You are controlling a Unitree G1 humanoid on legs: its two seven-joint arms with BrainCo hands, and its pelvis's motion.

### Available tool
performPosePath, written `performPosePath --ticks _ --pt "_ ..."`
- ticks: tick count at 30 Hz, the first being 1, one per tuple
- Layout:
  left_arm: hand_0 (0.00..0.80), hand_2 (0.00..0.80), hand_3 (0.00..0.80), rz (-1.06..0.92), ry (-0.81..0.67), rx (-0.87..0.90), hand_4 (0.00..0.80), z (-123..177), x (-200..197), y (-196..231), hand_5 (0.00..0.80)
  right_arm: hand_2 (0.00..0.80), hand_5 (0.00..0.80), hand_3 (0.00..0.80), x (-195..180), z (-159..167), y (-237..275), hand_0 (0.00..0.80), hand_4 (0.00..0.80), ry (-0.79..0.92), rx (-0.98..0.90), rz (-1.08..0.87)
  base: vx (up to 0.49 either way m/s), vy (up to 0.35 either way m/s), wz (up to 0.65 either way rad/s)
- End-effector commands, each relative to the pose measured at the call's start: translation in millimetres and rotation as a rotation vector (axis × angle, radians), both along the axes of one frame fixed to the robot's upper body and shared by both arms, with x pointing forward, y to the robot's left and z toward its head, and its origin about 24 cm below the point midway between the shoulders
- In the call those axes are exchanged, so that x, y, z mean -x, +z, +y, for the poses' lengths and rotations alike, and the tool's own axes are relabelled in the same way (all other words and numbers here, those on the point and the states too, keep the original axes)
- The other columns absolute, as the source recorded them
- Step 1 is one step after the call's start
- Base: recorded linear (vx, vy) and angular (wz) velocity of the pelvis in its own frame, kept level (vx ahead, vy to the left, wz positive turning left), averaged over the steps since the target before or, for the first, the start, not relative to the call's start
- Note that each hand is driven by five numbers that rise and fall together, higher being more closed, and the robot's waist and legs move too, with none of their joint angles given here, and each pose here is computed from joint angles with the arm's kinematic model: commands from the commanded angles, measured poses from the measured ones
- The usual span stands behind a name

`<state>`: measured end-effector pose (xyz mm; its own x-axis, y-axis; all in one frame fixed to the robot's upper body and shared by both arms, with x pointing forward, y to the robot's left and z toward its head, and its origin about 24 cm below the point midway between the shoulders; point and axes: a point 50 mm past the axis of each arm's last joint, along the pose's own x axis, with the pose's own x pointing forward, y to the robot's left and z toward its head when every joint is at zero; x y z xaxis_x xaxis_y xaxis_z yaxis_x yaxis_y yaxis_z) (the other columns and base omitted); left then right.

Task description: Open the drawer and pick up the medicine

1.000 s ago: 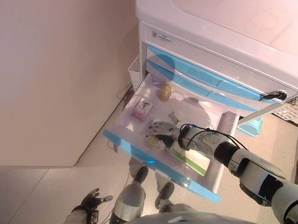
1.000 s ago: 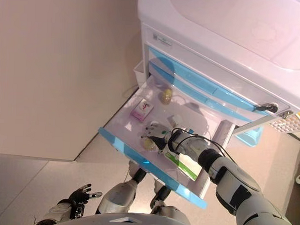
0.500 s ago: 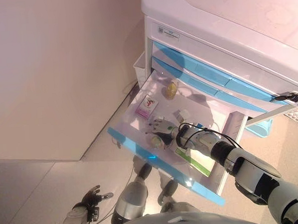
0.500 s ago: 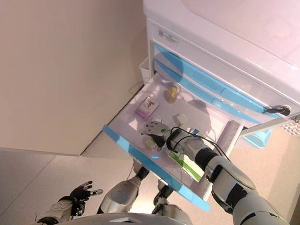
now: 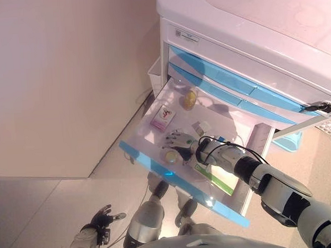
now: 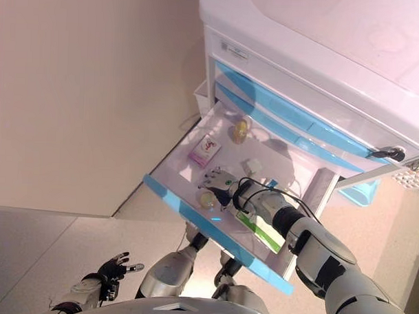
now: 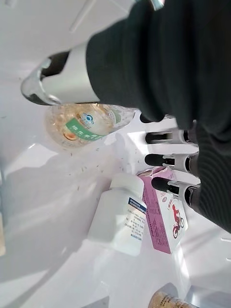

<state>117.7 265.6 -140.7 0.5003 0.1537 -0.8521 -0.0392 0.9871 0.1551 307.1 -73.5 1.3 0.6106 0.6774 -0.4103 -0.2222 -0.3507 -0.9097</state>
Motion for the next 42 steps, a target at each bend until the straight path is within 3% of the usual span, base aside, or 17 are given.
performPosePath --ticks 1,17,28,42 --pt "0.0 0.0 0.0 0.021 -0.042 -0.027 0.0 3.3 1.3 0.0 0.0 0.0 0.0 0.0 3.4 15.2 5.8 0.0 0.0 0.06 -0.041 -0.016 0.0 0.0 0.0" --pt "0.0 0.0 0.0 0.036 -0.02 -0.047 0.0 10.7 5.7 0.8 0.0 0.0 0.0 0.0 -1.0 4.9 19.0 0.0 0.0 0.089 -0.002 -0.067 0.002 -0.003 -0.02" --pt "0.0 0.0 0.0 0.067 0.013 -0.048 0.0 12.7 15.1 -1.5 0.0 0.0 0.0 0.0 4.5 12.2 35.5 0.0 0.0 0.14 -0.088 -0.052 0.005 0.003 -0.01" --pt "0.0 0.0 0.0 0.051 -0.012 -0.03 0.0 3.9 11.4 -3.2 0.0 0.0 0.0 0.0 16.0 22.0 6.2 0.0 0.0 0.15 -0.041 0.031 -0.001 0.004 0.0"
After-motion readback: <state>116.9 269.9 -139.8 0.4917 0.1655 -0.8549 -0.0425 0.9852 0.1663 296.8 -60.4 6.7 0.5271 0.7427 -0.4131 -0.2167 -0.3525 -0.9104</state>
